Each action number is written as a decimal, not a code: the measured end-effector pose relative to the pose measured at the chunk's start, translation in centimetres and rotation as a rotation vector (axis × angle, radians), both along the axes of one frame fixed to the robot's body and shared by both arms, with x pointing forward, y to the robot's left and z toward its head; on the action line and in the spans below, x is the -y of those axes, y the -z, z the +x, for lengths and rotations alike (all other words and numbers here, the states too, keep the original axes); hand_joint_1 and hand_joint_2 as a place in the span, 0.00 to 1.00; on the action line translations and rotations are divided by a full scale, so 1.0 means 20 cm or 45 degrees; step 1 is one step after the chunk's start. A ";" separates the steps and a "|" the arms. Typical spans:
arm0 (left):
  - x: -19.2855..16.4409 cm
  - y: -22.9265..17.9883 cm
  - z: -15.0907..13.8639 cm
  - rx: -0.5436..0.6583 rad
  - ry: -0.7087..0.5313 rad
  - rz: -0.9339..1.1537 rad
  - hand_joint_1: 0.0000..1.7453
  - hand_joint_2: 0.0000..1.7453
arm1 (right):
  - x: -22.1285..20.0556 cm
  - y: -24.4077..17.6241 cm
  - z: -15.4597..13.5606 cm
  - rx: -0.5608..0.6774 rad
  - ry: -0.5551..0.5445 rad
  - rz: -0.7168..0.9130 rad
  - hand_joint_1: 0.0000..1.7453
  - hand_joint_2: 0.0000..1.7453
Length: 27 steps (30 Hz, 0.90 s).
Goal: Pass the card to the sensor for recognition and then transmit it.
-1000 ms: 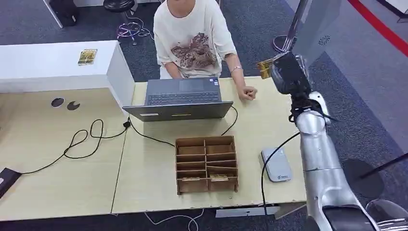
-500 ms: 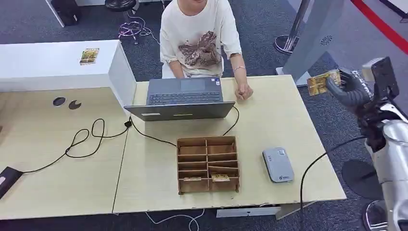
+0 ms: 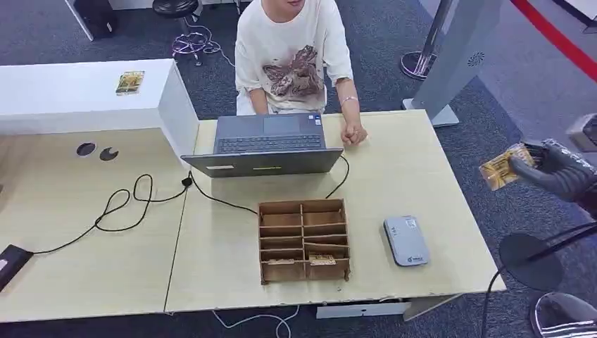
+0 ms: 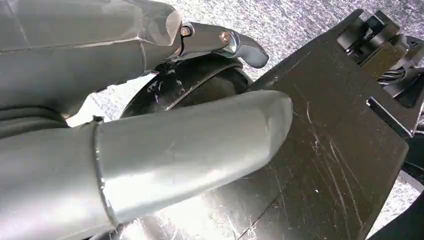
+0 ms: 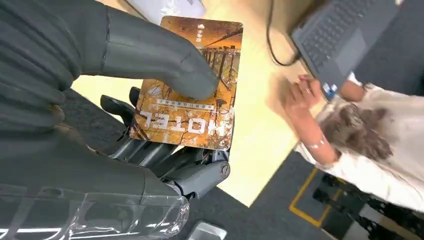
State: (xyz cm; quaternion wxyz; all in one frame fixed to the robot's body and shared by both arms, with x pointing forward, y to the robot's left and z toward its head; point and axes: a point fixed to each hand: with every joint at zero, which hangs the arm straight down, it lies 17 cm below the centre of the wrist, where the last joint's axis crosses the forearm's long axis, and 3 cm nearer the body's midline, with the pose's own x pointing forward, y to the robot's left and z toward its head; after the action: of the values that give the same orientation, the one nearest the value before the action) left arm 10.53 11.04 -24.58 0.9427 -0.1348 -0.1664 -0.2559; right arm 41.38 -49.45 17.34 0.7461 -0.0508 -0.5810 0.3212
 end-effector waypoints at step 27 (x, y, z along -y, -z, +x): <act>0.01 0.00 0.00 0.000 0.033 0.002 0.00 0.00 | -0.30 0.80 -0.17 -0.254 -0.135 -0.173 1.00 1.00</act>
State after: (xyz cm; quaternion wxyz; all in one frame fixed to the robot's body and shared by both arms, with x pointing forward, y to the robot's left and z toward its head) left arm 10.44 10.93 -24.56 0.9394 -0.1362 -0.1643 -0.2681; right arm 37.95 -43.35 1.33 0.7771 -0.0383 -0.4827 0.4021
